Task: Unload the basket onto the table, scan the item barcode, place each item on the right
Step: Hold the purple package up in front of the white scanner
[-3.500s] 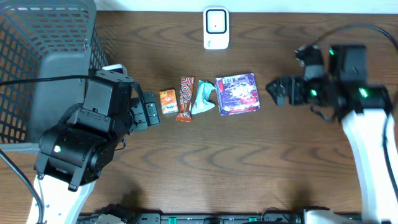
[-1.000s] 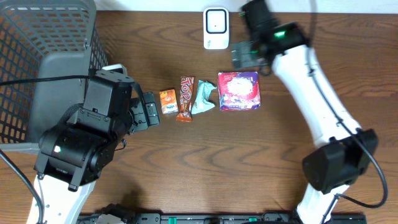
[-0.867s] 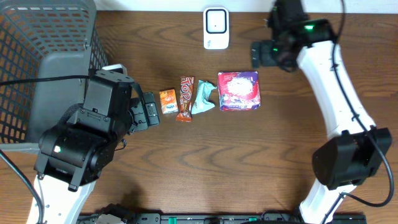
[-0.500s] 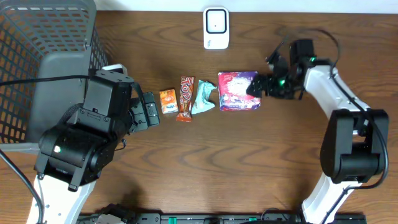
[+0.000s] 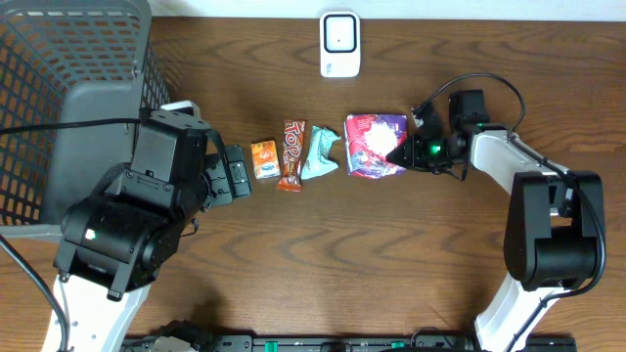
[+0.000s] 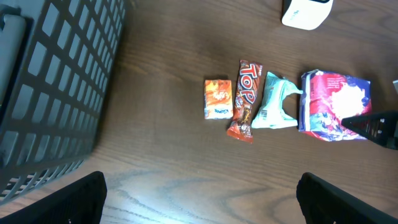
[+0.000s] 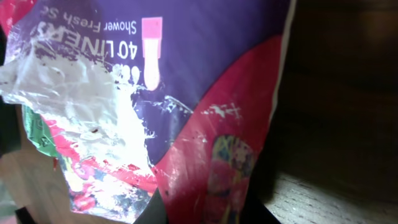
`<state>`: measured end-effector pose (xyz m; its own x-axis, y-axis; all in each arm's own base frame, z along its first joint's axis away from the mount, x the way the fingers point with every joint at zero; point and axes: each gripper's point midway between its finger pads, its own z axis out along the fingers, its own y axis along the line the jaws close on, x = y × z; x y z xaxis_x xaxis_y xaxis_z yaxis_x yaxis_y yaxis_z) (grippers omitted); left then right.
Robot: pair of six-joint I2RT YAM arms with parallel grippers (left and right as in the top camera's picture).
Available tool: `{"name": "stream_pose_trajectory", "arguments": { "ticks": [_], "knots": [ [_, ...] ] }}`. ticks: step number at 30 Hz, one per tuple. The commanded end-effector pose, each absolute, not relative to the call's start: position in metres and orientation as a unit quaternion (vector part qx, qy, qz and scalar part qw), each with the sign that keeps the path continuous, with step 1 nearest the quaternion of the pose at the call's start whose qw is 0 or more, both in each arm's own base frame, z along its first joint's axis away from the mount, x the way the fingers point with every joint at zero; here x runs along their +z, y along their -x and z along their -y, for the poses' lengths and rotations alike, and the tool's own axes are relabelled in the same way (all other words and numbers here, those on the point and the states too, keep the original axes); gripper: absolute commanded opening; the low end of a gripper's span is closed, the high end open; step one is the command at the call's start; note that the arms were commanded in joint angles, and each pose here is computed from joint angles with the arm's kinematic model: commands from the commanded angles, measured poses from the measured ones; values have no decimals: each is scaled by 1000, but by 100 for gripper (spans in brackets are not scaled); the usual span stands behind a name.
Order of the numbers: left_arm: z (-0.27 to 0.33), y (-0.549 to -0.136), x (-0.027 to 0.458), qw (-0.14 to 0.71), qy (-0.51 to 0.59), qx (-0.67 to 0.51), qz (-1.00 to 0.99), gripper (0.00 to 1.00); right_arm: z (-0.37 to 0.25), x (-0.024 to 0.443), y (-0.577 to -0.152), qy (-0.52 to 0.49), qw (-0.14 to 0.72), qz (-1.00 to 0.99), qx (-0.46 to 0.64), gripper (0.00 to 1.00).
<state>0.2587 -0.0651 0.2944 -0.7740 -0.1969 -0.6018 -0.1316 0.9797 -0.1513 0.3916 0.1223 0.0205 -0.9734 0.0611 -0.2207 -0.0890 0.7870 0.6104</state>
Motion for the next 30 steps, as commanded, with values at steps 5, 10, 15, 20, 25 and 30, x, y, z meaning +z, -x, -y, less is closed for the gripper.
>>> {"name": "stream_pose_trajectory", "arguments": {
  "ticks": [5,10,15,20,25,30],
  "knots": [
    [63,-258,296,327,90,-48,-940,98,-133,134,-484,-36,262,-891,369,1],
    [63,-258,296,327,90,-48,-940,98,-147,177,-525,-33,368,-849,378,1],
    [63,-258,296,327,90,-48,-940,98,-158,186,-553,-93,448,-832,314,1],
    [63,-258,296,327,90,-48,-940,98,-196,190,-561,-76,492,-809,312,1],
    [63,-258,296,327,90,-48,-940,98,-200,166,-569,-127,487,-807,308,1],
    [63,-258,296,327,90,-48,-940,98,-174,176,-576,-124,493,-802,314,1]
  ]
}}
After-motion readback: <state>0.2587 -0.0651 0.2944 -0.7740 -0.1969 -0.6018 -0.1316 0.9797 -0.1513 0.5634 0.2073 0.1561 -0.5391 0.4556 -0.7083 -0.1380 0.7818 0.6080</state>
